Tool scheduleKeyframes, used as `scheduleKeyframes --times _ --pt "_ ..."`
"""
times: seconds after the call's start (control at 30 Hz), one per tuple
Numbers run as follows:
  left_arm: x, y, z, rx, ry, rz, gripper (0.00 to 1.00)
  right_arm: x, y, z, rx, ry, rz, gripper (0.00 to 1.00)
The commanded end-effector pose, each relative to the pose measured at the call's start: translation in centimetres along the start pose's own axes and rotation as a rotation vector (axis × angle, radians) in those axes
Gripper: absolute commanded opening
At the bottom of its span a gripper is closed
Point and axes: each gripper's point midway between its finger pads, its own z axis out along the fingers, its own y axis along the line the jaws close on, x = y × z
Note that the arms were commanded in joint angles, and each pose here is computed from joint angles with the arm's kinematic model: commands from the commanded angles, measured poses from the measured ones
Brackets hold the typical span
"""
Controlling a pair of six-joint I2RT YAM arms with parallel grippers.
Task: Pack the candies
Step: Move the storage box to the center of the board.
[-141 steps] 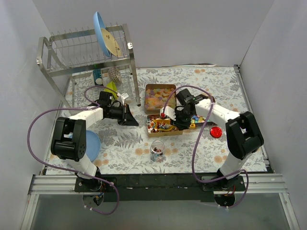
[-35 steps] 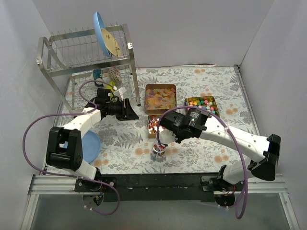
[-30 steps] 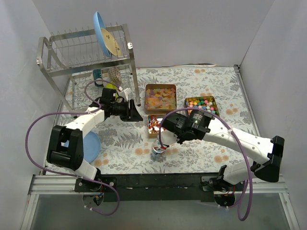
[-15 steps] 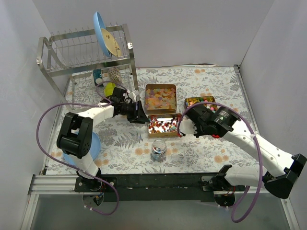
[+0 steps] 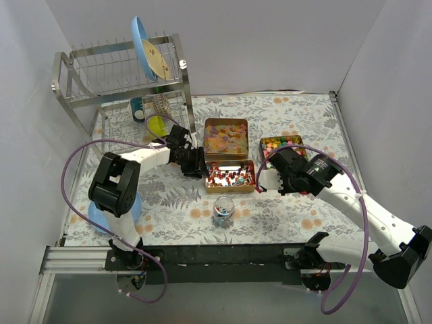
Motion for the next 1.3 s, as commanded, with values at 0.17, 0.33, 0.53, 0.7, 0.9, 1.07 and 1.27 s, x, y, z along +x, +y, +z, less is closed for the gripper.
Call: scheduleKeyframes --times 0.17,0.33,0.53,0.7,0.9,1.07,1.27 --pt "0.7 8.0 -5.9 -0.201 -0.072 -0.075 0.40 0.1 0.1 0.4 0.010 -0.013 0.023 0.01" --pt "1.2 13.3 -9.1 -0.316 -0.089 -0.145 0.41 0.4 0.4 0.7 -0.005 -0.012 0.043 0.01" --pt "-2.2 11.5 -12.5 -0.159 -0.290 -0.090 0.41 0.7 -0.2 0.4 0.008 -0.011 0.069 0.01" --pt "-5.0 4.1 -16.6 -0.037 -0.472 0.174 0.43 1.4 -1.2 0.2 0.049 -0.002 0.138 0.01" --pt "-3.9 -6.2 -15.9 0.196 -0.454 0.489 0.45 3.4 -1.6 0.9 0.120 0.006 0.354 0.01" --pt "-3.3 -11.9 -12.4 0.299 -0.368 0.589 0.45 5.8 -2.6 0.7 0.137 -0.019 0.707 0.01" --pt "-4.0 -16.6 -6.8 0.349 -0.299 0.628 0.45 8.9 -3.9 0.7 0.137 -0.042 1.063 0.01"
